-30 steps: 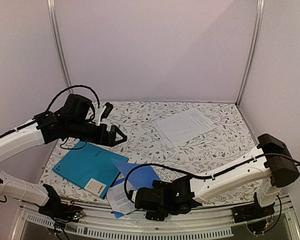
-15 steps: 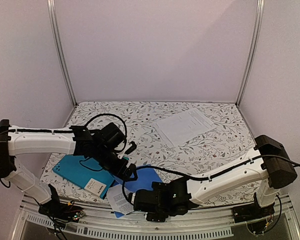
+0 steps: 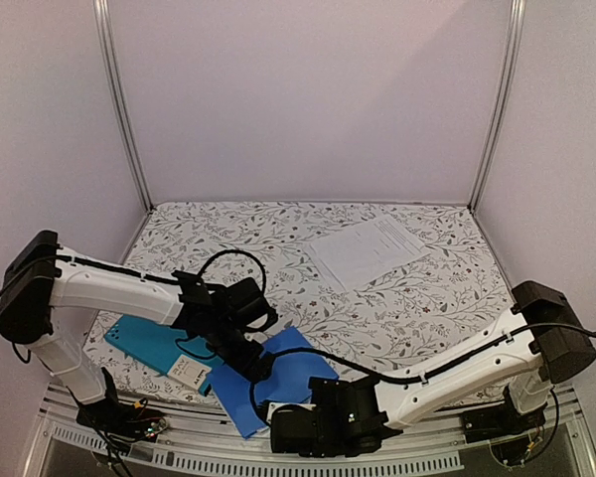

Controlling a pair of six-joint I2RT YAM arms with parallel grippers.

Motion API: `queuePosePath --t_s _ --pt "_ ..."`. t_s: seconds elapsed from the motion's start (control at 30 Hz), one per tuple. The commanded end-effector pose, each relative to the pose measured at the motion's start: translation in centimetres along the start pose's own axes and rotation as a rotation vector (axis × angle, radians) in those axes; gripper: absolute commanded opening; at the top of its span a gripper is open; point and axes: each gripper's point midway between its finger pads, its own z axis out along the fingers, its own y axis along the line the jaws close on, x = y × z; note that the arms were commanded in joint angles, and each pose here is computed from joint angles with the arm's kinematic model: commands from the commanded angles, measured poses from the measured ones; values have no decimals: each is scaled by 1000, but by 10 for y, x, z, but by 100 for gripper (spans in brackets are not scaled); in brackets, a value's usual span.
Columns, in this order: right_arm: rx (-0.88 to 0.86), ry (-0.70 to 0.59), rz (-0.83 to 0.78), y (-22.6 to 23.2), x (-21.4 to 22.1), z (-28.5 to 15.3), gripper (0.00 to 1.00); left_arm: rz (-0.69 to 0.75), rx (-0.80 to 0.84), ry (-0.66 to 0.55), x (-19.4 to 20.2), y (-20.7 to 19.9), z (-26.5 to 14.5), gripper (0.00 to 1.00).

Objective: Put the files into the folder
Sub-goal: Close the folder with files at the center of the board, then move the folder with files to the center of the board.

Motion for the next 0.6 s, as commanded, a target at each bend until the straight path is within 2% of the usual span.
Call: queuePosePath --t_s 0.0,0.13,0.27,0.4,0.57 --pt "12 66 -1 2 29 -10 99 18 -60 5 3 5 12 99" --pt "38 67 27 -8 41 -16 99 17 -66 -2 -3 2 21 99" --pt "48 49 156 -34 45 -23 99 5 -73 -23 -11 0 27 100" --pt "32 13 375 -69 49 -24 98 -4 -70 -70 -22 -2 28 99" --pt "-42 -60 738 -129 60 -25 96 -9 -73 -111 -40 -2 34 100"
